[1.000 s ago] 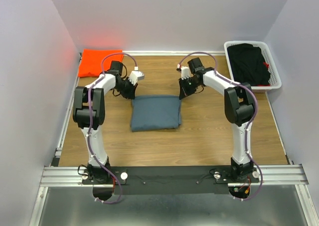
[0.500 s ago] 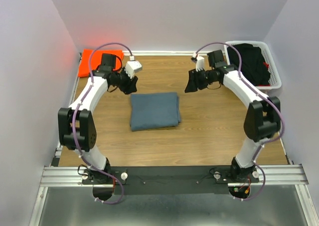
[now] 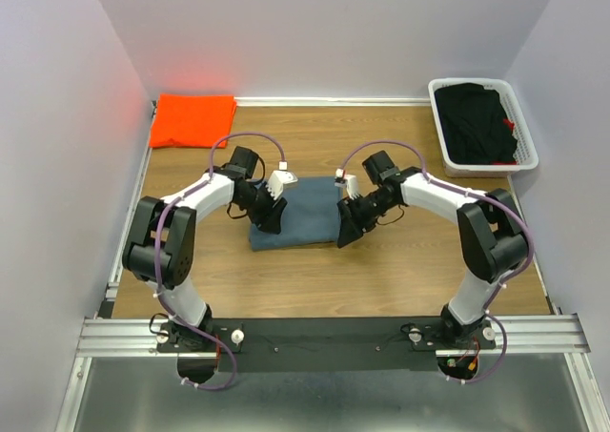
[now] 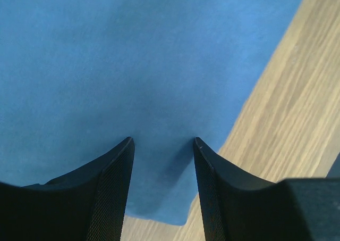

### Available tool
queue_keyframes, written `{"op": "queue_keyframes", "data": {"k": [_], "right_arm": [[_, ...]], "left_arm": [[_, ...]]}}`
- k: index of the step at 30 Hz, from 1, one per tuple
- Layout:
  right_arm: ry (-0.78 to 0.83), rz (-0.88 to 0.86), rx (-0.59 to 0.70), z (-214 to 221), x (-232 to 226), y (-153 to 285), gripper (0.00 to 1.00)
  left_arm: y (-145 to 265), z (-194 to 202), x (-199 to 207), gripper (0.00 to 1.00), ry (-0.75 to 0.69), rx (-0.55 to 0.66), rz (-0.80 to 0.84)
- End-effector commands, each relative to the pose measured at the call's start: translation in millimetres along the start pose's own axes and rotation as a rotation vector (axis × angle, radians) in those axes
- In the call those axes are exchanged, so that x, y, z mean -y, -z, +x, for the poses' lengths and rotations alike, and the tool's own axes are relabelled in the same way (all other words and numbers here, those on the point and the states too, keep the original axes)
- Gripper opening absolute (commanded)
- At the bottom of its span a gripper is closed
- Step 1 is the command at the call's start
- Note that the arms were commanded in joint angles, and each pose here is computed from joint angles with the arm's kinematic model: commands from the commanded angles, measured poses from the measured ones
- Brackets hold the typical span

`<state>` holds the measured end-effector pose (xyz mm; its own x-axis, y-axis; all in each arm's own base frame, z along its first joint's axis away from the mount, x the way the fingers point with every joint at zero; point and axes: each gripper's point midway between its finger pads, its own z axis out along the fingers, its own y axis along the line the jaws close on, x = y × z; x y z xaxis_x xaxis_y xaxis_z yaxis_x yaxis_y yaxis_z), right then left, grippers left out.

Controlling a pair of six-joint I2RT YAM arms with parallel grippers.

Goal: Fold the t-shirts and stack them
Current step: Smooth out wrinkles on the folded tshirt

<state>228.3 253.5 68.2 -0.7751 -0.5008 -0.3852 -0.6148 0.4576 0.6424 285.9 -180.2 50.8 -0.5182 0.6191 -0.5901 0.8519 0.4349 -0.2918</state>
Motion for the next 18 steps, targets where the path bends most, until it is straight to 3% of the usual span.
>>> {"op": "queue_keyframes", "data": {"k": [1, 9, 11, 13, 14, 15, 18], "right_arm": [[0.079, 0.040, 0.017, -8, 12, -13, 0.61], [0.153, 0.122, 0.002, -12, 30, -38, 0.59], [0.161, 0.140, 0.002, -11, 34, -39, 0.55], [0.177, 0.139, 0.003, -11, 33, -39, 0.38], [0.192, 0.142, 0.011, -14, 32, -36, 0.12], [0.201, 0.147, 0.014, -14, 31, -34, 0.01], [0.252, 0.175, 0.027, -16, 24, -20, 0.01]], "left_arm": [[-7, 9, -8, 0.56, 0.042, -0.045, -0.015], [-11, 6, -13, 0.56, 0.051, -0.047, -0.017], [-11, 6, -14, 0.56, 0.049, -0.049, -0.019], [-12, 7, -17, 0.56, 0.045, -0.056, -0.029], [-12, 7, -19, 0.54, 0.047, -0.058, -0.037], [-12, 7, -21, 0.52, 0.050, -0.061, -0.044], [-15, 15, -34, 0.38, 0.066, -0.096, -0.093]]}}
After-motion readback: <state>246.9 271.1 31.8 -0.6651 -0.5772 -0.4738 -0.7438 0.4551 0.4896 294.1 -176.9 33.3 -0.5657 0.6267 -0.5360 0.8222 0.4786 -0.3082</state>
